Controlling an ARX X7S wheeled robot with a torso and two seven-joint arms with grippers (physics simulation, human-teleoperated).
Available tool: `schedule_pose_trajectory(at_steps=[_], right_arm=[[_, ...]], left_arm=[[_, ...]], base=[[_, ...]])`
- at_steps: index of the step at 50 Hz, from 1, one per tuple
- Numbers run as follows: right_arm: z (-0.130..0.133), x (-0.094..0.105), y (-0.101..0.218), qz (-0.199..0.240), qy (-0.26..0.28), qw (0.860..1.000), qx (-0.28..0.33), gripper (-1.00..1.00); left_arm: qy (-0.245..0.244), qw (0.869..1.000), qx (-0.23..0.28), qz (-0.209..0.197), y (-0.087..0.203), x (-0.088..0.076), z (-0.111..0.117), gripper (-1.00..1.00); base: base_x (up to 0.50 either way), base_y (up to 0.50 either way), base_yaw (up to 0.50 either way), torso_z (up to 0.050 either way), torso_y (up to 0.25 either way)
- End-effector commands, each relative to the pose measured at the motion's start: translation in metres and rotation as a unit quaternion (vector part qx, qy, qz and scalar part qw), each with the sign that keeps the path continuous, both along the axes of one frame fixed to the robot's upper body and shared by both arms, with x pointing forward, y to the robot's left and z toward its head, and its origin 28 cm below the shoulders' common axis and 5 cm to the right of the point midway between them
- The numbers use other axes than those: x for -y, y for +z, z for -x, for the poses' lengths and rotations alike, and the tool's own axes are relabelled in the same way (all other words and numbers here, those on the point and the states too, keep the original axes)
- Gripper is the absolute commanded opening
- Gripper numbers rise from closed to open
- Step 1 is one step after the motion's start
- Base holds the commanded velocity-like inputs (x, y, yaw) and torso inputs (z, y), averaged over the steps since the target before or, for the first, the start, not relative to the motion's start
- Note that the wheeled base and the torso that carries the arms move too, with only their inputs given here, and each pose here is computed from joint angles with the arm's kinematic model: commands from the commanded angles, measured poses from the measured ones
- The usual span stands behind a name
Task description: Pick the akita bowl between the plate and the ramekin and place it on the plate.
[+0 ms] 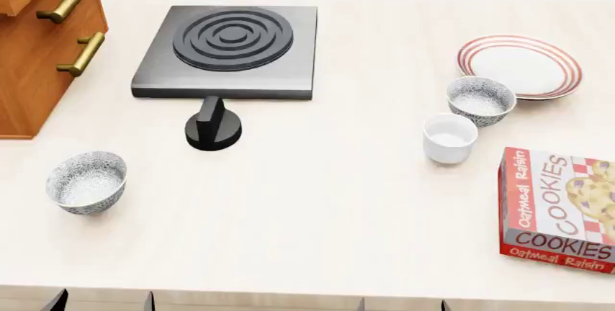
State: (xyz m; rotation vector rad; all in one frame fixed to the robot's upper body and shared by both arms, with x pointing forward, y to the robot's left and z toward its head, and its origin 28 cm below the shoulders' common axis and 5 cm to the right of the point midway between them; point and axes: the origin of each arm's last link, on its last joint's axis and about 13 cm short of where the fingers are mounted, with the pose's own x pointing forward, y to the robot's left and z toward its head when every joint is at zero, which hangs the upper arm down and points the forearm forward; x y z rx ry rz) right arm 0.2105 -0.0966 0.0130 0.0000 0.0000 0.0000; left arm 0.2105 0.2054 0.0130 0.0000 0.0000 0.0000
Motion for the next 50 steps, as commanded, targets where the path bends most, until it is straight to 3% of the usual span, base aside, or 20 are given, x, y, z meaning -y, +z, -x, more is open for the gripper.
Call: schedule_pose_trajectory(at_steps=[1, 12, 15, 17, 28, 32, 38, 50], right_arm=[[0.002, -0.001, 0.0, -0.001, 0.015, 1.0, 0.0, 1.0], [0.002, -0.001, 0.0, -0.001, 0.015, 1.0, -0.002, 1.0], [0.002, -0.001, 0.0, 0.0, 0.014, 1.0, -0.002, 1.0], [0.002, -0.001, 0.0, 0.0, 0.014, 1.0, -0.002, 1.0], [0.002, -0.001, -0.001, 0.003, 0.013, 1.0, -0.005, 1.0], [0.001, -0.001, -0.001, 0.002, 0.012, 1.0, -0.005, 1.0], [0.003, 0.0, 0.002, -0.026, 0.015, 1.0, -0.007, 1.0], [0.002, 0.003, 0.009, -0.025, 0.025, 0.999, -0.009, 1.0]], left_arm=[[-0.001, 1.0, 0.0, 0.0, 0.0, 0.0, 0.0, 1.0], [-0.001, 1.0, 0.001, -0.001, 0.0, 0.0, 0.001, 1.0], [-0.003, 1.0, 0.002, -0.021, 0.001, 0.0, 0.001, 1.0], [0.0, 1.0, 0.007, 0.004, 0.003, -0.001, 0.002, 1.0], [0.012, 1.0, 0.002, -0.002, 0.006, -0.003, -0.002, 1.0], [0.016, 1.0, -0.005, 0.016, 0.012, -0.007, -0.005, 1.0], [0.03, 0.998, -0.008, 0.052, 0.023, -0.018, -0.014, 1.0], [0.074, 0.994, 0.003, 0.079, 0.039, -0.044, -0.031, 1.0]], base=[[0.0, 0.0, 0.0, 0.0, 0.0], [0.0, 0.0, 0.0, 0.0, 0.0], [0.0, 0.0, 0.0, 0.0, 0.0], [0.0, 0.0, 0.0, 0.0, 0.0], [0.0, 0.0, 0.0, 0.0, 0.0], [0.0, 0.0, 0.0, 0.0, 0.0], [0.0, 0.0, 0.0, 0.0, 0.0], [0.0, 0.0, 0.0, 0.0, 0.0]])
